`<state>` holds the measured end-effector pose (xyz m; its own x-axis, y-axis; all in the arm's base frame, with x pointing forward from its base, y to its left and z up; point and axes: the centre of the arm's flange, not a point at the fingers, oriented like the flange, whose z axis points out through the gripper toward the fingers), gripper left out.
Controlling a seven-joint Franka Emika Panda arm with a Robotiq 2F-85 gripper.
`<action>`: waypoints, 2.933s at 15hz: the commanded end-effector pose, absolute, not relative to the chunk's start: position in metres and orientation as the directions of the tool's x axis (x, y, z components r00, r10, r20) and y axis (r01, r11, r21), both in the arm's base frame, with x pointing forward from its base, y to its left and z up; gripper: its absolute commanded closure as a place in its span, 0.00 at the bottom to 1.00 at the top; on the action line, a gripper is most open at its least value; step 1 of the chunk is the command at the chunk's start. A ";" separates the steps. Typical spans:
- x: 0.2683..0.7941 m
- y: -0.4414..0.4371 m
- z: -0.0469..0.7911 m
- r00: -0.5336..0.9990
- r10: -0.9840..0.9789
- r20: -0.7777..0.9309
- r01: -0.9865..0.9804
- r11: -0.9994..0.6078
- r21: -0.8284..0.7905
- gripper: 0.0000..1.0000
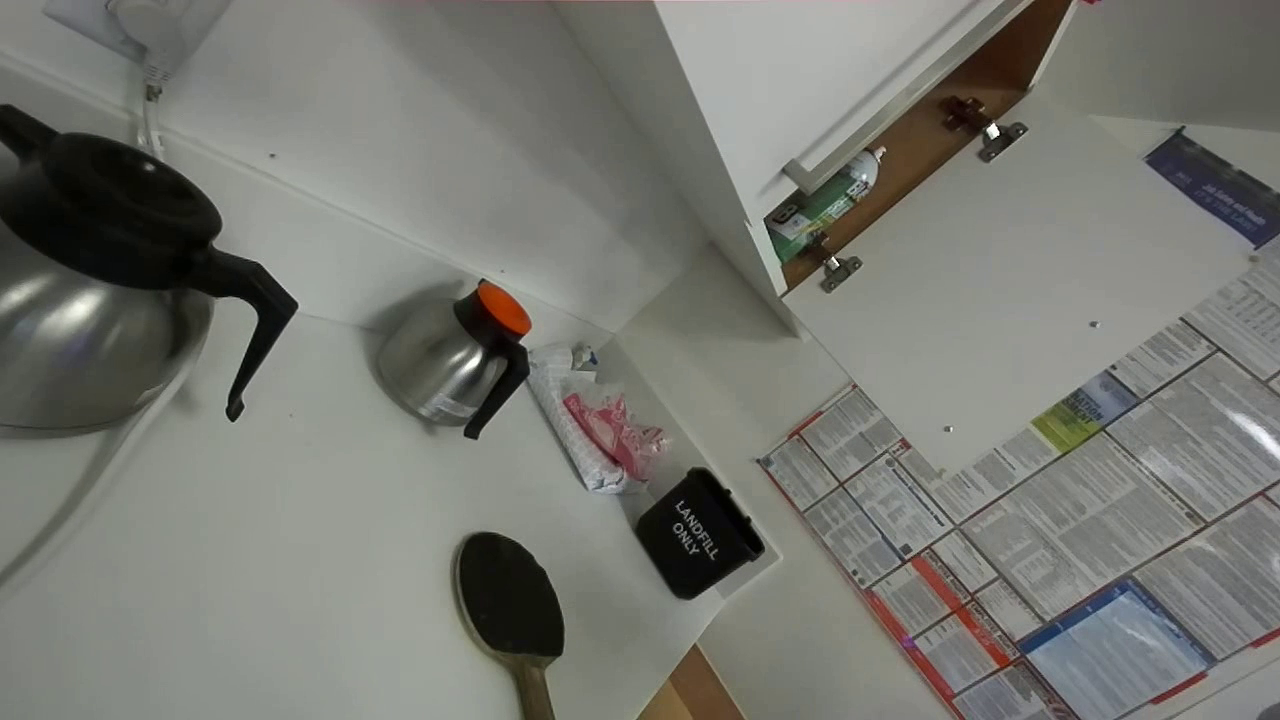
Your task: Remove the white object from the bottom shelf of the overhead cabinet, put it in the open drawer, close the drawer, and then close the cabinet door
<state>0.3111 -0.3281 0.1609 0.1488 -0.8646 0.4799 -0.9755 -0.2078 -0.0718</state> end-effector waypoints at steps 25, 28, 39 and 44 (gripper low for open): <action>0.391 -0.365 0.083 0.143 -0.934 0.327 -0.968 -0.201 -0.151 0.92; 0.427 -0.349 0.099 0.160 -0.921 0.354 -0.963 -0.224 -0.149 0.92; 0.473 -0.298 0.163 0.259 -0.850 0.459 -0.937 -0.336 -0.093 0.00; 0.436 -0.278 0.168 0.324 -0.822 0.469 -0.928 -0.371 -0.009 0.26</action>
